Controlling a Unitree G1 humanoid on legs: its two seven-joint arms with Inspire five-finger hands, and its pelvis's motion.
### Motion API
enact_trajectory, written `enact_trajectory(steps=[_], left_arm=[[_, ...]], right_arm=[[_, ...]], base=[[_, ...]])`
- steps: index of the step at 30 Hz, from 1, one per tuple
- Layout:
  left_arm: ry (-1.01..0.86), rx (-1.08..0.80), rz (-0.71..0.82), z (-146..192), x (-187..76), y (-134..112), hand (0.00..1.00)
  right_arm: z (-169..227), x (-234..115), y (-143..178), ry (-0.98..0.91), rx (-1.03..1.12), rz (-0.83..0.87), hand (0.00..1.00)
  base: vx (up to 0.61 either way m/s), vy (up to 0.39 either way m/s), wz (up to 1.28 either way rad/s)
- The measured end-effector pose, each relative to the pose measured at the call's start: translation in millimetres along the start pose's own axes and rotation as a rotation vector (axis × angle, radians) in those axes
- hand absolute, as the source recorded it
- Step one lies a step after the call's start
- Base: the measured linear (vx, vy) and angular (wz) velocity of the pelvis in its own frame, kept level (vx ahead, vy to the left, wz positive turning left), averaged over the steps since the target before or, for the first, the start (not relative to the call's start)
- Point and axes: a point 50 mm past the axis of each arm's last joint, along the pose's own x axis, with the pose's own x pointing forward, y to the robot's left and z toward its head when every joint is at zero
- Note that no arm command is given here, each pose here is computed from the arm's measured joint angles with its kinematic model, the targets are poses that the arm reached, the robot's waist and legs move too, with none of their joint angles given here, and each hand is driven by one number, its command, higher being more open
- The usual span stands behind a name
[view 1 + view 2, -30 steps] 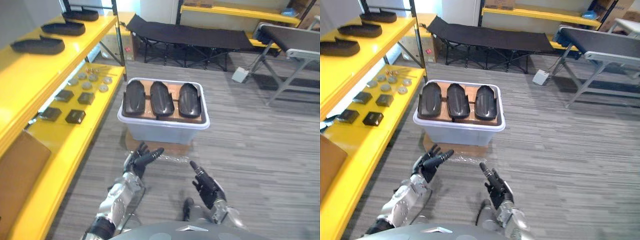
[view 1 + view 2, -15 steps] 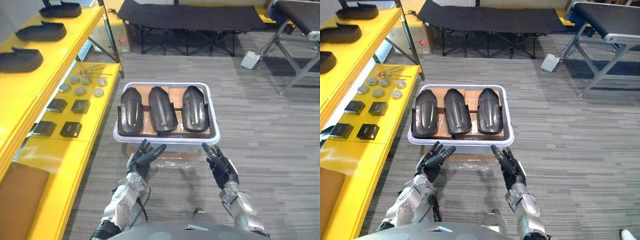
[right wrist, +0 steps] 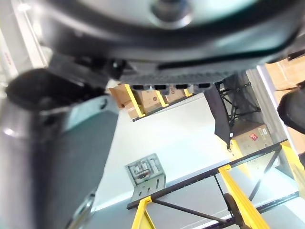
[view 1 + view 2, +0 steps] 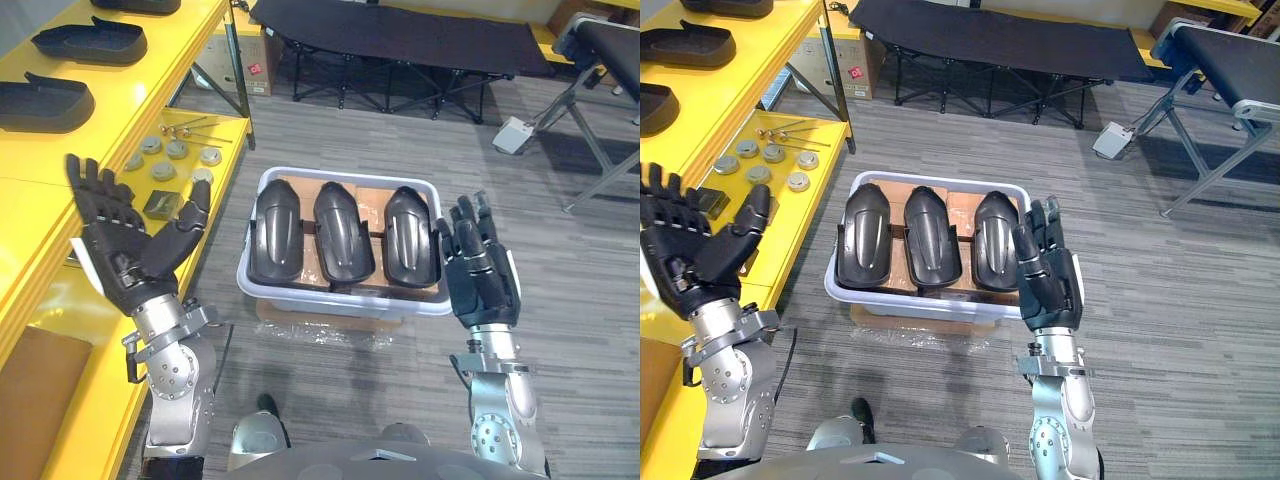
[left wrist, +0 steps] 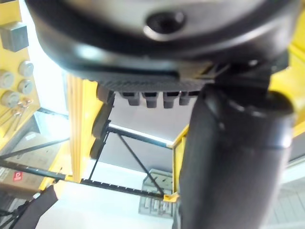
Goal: Walk over and take three plastic housings, then place them on the shelf
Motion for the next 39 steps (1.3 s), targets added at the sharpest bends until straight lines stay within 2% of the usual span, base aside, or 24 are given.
enact_trajectory(steps=[4,7,8,11,18,23,27,30,34,37,39], left_arm=[[0.086,-0.009,0.024,-8,-19,1,1.00],[0.116,-0.042,-0.070,-11,-26,-12,1.00],[0.124,-0.045,-0.108,-12,-27,-15,1.00],[0.147,-0.020,-0.163,-15,-27,-15,1.00],[0.291,-0.055,-0.280,-30,-39,-12,1.00],[0.328,-0.084,-0.391,-34,-47,-20,1.00],[0.334,-0.076,-0.550,-33,-49,-24,1.00],[0.343,-0.042,-0.547,-35,-47,-21,1.00],[0.395,0.000,-0.504,-43,-48,-13,1.00],[0.392,0.028,-0.458,-43,-43,-7,1.00],[0.461,0.035,-0.411,-53,-49,-6,1.00]], right_arm=[[-5,-4,-11,0.074,-0.031,-0.063,1.00],[-5,-9,-40,0.109,-0.088,-0.230,1.00],[-7,-14,-58,0.130,-0.140,-0.353,1.00],[-11,-24,-87,0.210,-0.229,-0.502,1.00],[-17,-1,-131,0.348,-0.389,-0.626,1.00],[-15,-18,-140,0.355,-0.364,-0.701,1.00],[-36,-62,-133,0.387,-0.287,-0.813,1.00],[-50,-75,-124,0.416,-0.250,-0.838,1.00],[-46,-68,-125,0.399,-0.270,-0.822,1.00],[-33,-50,-132,0.376,-0.363,-0.775,1.00],[-7,-24,-151,0.334,-0.469,-0.774,1.00]], base=[[-0.04,-0.041,-0.01],[-0.08,-0.030,0.14],[-0.09,-0.006,0.11],[-0.13,0.000,0.03],[-0.10,-0.045,0.10],[0.00,0.042,0.55],[0.07,0.134,0.75],[0.10,0.058,0.33],[0.09,-0.003,-0.07],[0.11,-0.176,-0.42],[0.06,-0.153,-0.22]])
